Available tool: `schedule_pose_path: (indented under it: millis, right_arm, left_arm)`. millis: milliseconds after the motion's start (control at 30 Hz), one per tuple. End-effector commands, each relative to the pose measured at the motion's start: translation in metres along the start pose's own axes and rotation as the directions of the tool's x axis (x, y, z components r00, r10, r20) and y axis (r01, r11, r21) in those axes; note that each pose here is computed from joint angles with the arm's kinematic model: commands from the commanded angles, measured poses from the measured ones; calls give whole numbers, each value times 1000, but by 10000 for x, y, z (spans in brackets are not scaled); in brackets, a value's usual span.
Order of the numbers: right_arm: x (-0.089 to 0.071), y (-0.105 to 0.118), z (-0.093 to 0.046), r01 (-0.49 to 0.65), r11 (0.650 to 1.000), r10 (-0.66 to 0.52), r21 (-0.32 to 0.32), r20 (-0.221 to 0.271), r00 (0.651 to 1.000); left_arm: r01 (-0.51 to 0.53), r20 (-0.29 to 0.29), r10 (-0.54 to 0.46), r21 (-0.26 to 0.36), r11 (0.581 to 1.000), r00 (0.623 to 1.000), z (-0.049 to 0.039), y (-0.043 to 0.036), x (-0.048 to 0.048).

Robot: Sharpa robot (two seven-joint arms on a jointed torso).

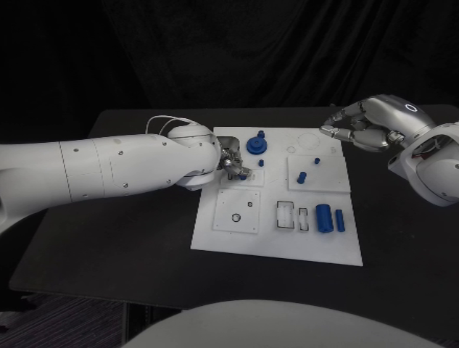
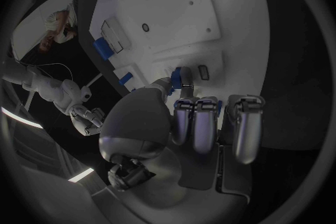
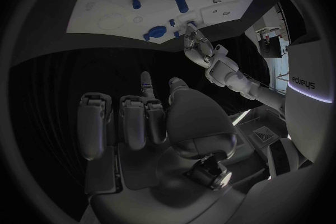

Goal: Assemble the parts on the task board

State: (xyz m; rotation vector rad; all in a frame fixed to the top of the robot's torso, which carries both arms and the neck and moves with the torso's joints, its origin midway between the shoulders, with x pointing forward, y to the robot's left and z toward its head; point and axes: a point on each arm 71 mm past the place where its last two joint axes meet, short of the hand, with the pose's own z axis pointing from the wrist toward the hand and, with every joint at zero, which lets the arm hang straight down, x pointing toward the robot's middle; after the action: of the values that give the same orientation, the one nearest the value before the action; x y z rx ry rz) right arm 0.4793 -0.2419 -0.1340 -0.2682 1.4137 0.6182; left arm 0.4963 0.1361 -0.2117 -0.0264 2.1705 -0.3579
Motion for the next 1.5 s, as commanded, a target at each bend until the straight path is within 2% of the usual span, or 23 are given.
schedule_pose_path:
  millis: [33, 633, 900, 1100, 1300, 1500]
  right_arm:
    - [10, -18, -4, 4, 1000, -4, 23, -6, 1000]
    - [14, -21, -6, 4, 1000, -3, 27, -13, 1000]
    - [18, -26, -9, 4, 1000, -3, 28, -14, 1000]
    - [28, -29, -10, 3, 1000, -3, 31, -17, 1000]
    - [35, -31, -9, 3, 999, -3, 33, -20, 1000]
    - [39, -32, -11, 3, 999, -2, 34, -23, 1000]
  left_arm:
    - [-10, -13, 10, 13, 1000, 1000, 6, -18, 28]
    - [-12, -16, 12, 8, 1000, 1000, 17, 0, 23]
    - [21, 40, -24, 79, 997, 999, -7, -50, -8]
    - [19, 39, -23, 96, 995, 999, -3, -55, -12]
    - [18, 38, -22, 94, 995, 999, 7, -33, -21]
    - [10, 21, -11, 63, 998, 1000, 20, 6, -18]
